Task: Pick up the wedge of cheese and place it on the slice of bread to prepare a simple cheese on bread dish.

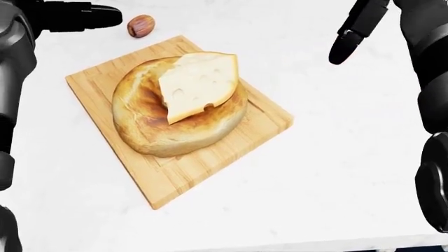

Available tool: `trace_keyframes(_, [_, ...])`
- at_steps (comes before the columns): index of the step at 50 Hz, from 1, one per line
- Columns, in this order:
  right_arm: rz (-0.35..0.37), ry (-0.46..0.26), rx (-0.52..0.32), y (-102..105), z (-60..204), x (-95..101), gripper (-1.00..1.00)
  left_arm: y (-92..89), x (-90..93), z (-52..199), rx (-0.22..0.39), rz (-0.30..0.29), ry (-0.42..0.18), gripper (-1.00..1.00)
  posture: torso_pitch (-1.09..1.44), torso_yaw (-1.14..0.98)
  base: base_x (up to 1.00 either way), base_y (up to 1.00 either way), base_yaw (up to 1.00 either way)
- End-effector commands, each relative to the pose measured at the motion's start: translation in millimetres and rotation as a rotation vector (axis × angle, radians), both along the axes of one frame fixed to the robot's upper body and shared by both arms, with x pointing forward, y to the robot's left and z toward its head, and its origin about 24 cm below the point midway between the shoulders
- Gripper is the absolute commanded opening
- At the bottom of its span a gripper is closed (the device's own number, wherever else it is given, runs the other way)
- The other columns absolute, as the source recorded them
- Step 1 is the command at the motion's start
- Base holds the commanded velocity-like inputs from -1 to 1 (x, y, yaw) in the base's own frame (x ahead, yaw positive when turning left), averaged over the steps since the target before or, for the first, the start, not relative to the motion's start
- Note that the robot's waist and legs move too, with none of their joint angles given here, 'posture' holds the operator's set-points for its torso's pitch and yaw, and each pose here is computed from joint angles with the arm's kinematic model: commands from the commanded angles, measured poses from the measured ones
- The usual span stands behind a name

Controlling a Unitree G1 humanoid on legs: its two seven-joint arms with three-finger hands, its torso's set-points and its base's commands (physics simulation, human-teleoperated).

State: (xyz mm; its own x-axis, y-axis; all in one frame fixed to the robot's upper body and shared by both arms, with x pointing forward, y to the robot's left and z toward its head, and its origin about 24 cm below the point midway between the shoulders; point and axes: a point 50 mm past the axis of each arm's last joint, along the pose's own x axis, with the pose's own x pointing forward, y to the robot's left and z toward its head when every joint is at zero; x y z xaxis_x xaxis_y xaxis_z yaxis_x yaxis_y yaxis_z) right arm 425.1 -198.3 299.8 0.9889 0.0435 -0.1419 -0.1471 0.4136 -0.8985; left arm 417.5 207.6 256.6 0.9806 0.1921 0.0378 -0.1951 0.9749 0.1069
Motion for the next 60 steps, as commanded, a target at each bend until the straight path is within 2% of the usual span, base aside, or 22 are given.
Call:
trace_keyframes(1, [0.003,-0.130,0.041,1.1,35.6,-5.9,1.00,-4.6,-4.0,35.1,0.018,-0.011,-0.119,1.00,0.00,0.00,0.00,0.00,0.00])
trace_keyframes(6, [-0.017,-0.139,0.108,-7.0,36.8,-7.4,1.00,-8.4,-2.5,43.6,0.026,-0.011,-0.123,1.00,0.00,0.00,0.00,0.00,0.00])
trace_keyframes(12, [-0.041,-0.159,0.134,-15.1,40.4,-9.6,1.00,-13.5,2.2,38.5,0.030,-0.015,-0.112,1.00,0.00,0.00,0.00,0.00,0.00])
trace_keyframes(34, [-0.060,-0.209,0.130,-17.9,68.8,-18.0,1.00,-16.7,-5.1,78.5,0.038,-0.011,-0.160,1.00,0.00,0.00,0.00,0.00,0.00])
trace_keyframes(43, [-0.069,-0.235,0.127,-19.9,82.1,-22.8,1.00,-16.4,-6.2,82.5,0.036,-0.011,-0.165,1.00,0.00,0.00,0.00,0.00,0.00])
trace_keyframes(60, [-0.072,-0.251,0.127,-21.1,90.9,-26.3,1.00,-18.9,-10.1,93.5,0.039,-0.015,-0.181,1.00,0.00,0.00,0.00,0.00,0.00])
